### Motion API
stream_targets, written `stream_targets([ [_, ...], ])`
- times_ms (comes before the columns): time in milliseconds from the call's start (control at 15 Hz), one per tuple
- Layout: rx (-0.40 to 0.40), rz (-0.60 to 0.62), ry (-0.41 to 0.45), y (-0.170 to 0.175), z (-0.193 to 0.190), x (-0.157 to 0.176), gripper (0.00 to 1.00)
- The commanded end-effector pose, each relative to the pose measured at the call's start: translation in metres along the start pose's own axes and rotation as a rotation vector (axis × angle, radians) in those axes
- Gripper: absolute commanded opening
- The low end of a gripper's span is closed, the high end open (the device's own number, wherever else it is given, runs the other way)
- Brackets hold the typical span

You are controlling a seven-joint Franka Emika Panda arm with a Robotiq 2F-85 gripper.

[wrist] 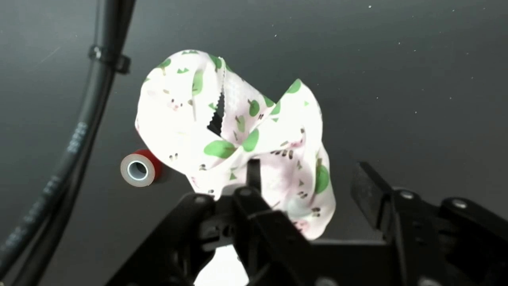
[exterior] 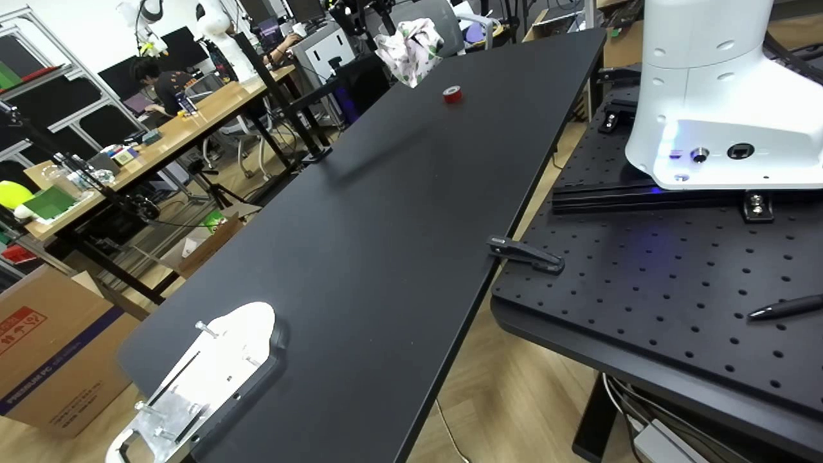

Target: Hang the cloth on the stand

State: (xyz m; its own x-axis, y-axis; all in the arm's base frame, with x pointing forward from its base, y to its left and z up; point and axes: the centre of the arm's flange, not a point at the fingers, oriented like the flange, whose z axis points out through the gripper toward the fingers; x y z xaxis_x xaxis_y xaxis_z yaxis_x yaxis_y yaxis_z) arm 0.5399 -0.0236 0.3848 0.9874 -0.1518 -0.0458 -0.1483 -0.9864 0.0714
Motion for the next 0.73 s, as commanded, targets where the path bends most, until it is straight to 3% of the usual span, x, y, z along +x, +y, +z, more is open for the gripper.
stream_targets([
  [0,0.005,0.009,-0.003,0.004,-0.015,-0.001,0.92],
  [133,0.001,0.010,0.001,0.004,-0.019,-0.003,1.00],
  [533,-0.018,-0.007,0.057,-0.002,-0.044,-0.014,1.00],
  [667,-0.012,-0.012,0.051,0.001,-0.031,-0.007,1.00],
])
